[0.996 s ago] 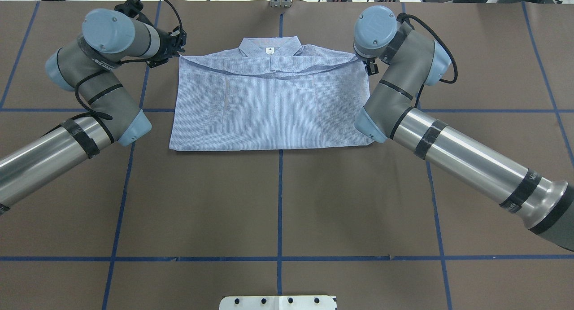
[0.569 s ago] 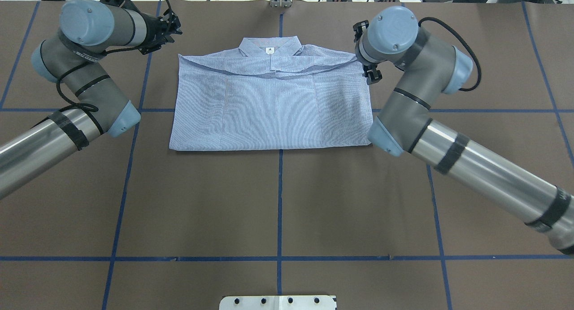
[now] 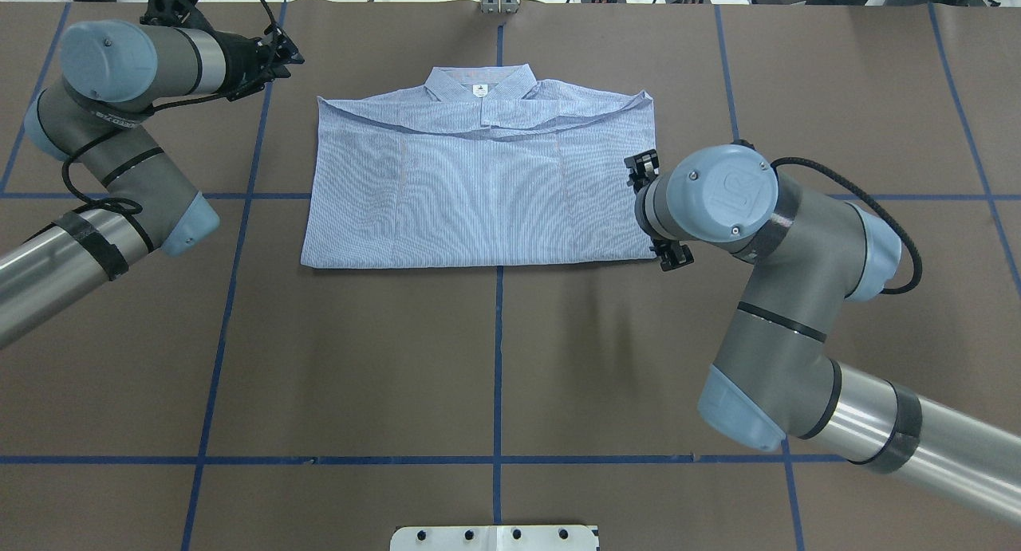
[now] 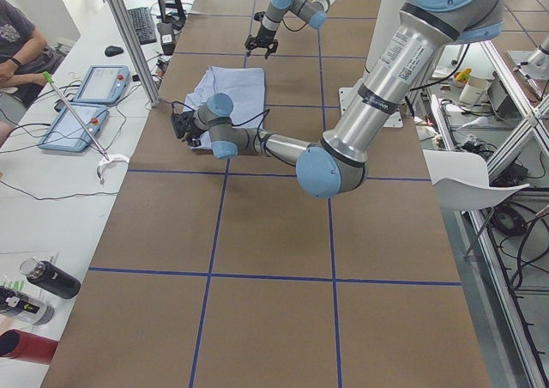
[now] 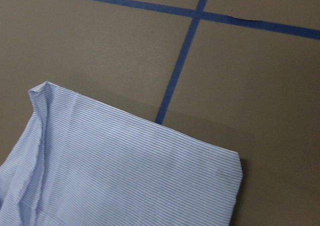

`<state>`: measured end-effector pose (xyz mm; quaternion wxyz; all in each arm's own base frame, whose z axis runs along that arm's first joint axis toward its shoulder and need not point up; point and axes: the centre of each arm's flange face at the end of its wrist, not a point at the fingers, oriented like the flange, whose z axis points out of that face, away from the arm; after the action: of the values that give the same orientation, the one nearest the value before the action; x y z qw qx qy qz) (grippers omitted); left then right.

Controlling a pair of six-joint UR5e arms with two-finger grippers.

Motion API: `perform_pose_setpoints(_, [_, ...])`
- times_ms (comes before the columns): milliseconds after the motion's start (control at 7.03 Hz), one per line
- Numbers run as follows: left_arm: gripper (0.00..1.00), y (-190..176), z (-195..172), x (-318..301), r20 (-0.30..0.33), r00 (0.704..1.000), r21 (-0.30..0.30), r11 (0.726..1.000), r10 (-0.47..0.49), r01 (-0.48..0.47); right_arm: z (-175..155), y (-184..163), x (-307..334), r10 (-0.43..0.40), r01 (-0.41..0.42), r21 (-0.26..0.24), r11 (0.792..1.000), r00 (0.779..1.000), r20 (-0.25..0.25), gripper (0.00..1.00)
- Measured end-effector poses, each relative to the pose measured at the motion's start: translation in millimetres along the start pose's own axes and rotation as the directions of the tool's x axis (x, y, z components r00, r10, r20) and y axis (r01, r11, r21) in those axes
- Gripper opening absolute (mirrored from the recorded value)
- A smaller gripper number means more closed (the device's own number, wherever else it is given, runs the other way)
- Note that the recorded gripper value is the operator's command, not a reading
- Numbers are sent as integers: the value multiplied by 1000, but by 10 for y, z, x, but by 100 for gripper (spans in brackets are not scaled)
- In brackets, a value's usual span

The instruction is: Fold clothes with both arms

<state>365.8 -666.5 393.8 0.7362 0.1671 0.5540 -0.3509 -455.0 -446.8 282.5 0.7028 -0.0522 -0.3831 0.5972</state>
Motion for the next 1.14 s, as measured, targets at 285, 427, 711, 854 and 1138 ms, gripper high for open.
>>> perform_pose_setpoints(285, [39,3,4,-44,3,1000,0,1000,3,-3,253,-51,285,-16,18,49,999,999,-41,95])
perform_pose_setpoints(427, [39,3,4,-45,3,1000,0,1000,3,-3,424,-102,317,-22,26,78,997,999,-48,95])
perform_pose_setpoints(711, [39,2,1,-52,3,1000,1,1000,3,-3,718,-111,288,-28,30,87,996,999,-21,92])
perform_pose_setpoints(854, [39,3,1,-53,3,1000,1,1000,3,-3,789,-116,289,-30,32,87,996,999,-16,91])
perform_pose_setpoints(1138, [39,2,2,-60,4,1000,1,1000,4,-4,850,-136,290,-40,41,92,995,999,-18,63])
